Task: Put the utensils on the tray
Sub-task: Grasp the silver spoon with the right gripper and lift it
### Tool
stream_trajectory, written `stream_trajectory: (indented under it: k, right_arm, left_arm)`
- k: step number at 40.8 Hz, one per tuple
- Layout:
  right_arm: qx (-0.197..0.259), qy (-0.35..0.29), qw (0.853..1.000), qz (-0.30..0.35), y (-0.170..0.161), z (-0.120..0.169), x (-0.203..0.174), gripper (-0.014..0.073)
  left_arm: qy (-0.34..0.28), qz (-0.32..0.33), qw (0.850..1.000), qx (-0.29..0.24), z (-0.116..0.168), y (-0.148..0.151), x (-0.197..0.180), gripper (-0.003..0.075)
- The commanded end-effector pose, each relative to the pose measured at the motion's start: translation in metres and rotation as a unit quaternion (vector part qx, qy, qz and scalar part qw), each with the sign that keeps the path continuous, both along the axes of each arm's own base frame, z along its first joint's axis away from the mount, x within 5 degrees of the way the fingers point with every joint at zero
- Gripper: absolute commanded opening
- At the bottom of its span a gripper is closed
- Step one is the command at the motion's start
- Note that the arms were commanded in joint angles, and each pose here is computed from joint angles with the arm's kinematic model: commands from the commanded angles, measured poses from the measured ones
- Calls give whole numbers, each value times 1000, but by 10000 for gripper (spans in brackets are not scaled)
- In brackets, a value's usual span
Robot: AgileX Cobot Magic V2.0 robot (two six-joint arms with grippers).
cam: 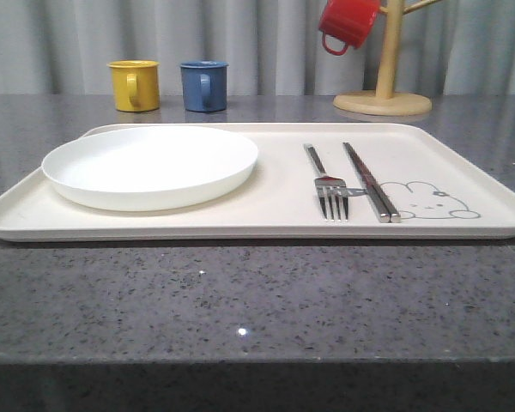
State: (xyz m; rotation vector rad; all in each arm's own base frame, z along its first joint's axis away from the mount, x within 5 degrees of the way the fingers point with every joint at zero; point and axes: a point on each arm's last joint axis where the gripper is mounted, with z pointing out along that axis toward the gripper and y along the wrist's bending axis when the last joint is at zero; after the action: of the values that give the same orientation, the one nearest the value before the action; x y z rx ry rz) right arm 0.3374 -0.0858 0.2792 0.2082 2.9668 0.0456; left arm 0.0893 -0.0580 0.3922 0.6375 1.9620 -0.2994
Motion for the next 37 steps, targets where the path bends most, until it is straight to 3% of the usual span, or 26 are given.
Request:
stream_trajectory:
  k: [1,33,37]
  right_arm:
    - [-16,-44,999,9,-3,17,1,224]
    - [-10,-34,999,10,-7,-11,19,221]
    - [-8,-34,999,9,-7,-11,19,150]
  left_arm:
    - [-39,-4,999,-30,14,-2,1,293]
    - [-39,-4,999,-30,14,-2,1,293]
    - [-39,-4,999,-30,14,-2,1,293]
